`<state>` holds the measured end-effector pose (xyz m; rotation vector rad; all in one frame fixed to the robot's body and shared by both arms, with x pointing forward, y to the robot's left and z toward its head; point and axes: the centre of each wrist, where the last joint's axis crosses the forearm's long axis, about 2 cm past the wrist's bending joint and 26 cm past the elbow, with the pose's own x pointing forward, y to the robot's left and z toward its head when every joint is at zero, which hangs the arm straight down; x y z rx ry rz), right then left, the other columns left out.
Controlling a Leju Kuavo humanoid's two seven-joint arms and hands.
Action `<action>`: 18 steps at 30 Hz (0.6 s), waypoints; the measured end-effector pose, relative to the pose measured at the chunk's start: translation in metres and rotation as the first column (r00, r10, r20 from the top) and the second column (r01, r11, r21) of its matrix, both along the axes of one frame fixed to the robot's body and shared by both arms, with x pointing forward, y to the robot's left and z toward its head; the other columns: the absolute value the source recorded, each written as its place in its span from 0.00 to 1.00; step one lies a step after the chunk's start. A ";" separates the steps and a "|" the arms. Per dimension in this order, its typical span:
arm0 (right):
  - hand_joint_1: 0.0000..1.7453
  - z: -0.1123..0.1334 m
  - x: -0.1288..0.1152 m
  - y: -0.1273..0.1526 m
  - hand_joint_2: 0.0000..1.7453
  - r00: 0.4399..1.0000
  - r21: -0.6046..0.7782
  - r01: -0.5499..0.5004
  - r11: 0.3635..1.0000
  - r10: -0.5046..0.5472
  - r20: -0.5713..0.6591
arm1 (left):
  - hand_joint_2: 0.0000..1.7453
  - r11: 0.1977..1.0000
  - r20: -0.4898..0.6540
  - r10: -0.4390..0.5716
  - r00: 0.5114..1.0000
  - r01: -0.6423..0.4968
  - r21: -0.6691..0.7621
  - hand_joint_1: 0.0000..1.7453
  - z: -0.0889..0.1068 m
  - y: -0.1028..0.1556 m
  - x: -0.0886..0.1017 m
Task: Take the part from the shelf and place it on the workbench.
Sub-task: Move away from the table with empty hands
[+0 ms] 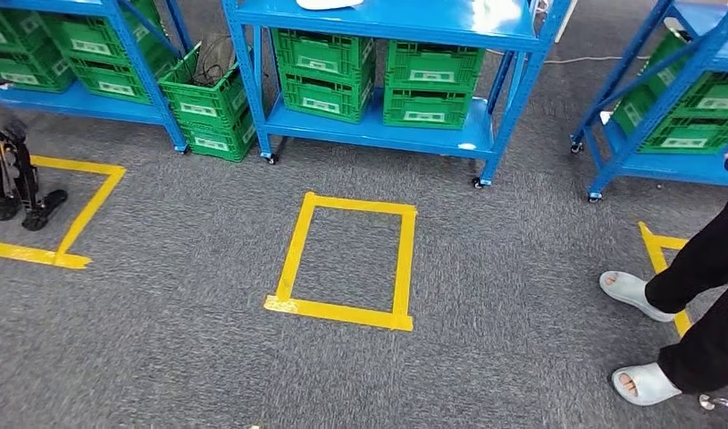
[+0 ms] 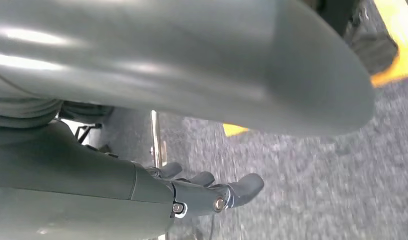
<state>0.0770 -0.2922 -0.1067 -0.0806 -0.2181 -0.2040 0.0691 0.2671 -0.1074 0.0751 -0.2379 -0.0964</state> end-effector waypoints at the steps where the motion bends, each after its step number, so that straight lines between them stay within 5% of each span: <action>1: 0.00 0.000 -0.001 0.002 0.00 1.000 0.006 0.003 1.000 -0.003 -0.010 | 0.00 1.000 0.010 0.016 1.000 -0.016 -0.011 0.00 0.000 0.001 0.000; 18: 0.00 -0.001 -0.004 0.001 0.00 0.998 0.050 0.007 0.999 -0.003 -0.069 | 0.00 0.995 0.025 0.090 0.996 -0.090 -0.031 0.00 -0.001 0.009 -0.003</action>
